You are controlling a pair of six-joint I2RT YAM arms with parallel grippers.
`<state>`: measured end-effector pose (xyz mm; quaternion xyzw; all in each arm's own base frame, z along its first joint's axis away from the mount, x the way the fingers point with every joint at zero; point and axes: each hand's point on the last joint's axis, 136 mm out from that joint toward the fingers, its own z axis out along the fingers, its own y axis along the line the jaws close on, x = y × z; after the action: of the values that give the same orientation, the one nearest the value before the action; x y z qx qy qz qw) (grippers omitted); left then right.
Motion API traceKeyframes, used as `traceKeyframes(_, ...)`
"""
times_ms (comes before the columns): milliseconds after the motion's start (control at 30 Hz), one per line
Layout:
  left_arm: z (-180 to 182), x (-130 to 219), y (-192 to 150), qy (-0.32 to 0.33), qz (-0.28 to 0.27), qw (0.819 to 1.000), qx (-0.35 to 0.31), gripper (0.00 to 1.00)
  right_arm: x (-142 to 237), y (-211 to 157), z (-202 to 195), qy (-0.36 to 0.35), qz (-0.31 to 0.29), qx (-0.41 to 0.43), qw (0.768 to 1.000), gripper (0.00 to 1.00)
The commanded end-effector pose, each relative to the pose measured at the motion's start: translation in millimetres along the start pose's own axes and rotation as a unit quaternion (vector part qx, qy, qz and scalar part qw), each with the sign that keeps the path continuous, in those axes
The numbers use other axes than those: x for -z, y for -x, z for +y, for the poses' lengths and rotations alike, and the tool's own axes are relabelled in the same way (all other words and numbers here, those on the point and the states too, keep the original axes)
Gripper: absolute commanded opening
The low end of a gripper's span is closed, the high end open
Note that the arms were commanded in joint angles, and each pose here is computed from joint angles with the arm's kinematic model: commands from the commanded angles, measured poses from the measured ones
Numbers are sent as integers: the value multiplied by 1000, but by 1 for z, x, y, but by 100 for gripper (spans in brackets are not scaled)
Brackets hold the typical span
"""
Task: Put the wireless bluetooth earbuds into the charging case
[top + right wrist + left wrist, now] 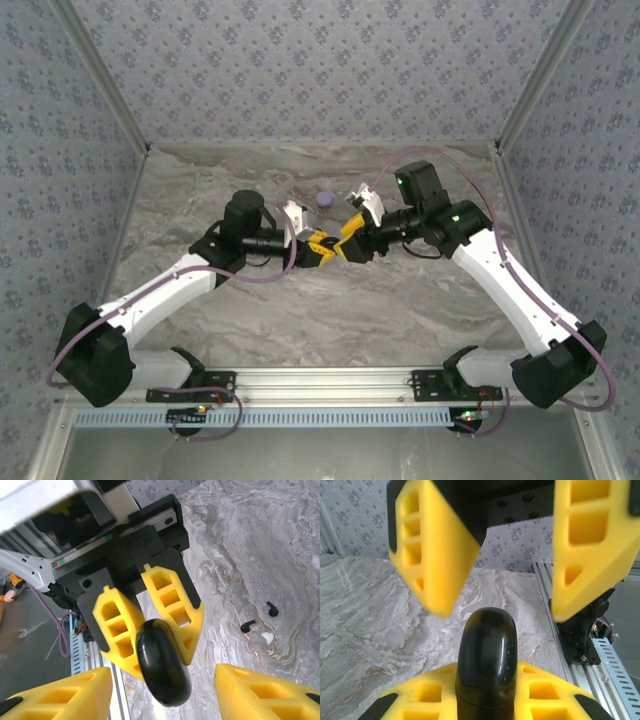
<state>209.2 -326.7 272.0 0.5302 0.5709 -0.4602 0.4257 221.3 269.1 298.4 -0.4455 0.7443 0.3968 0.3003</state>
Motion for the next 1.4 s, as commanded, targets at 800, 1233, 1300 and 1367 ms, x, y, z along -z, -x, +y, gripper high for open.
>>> traceKeyframes(800,9,-4,30,2,-41,998,48,31,5,14,0,-18,-25,19,999,21)
traceKeyframes(1233,8,-5,33,-6,-54,997,60,33,6,13,0,-6,-33,9,999,20)
traceKeyframes(1300,8,-6,33,-10,-54,997,61,32,6,13,0,-6,-33,9,999,20)
traceKeyframes(1367,7,-6,33,-12,-55,997,61,32,5,12,0,-4,-32,9,999,20)
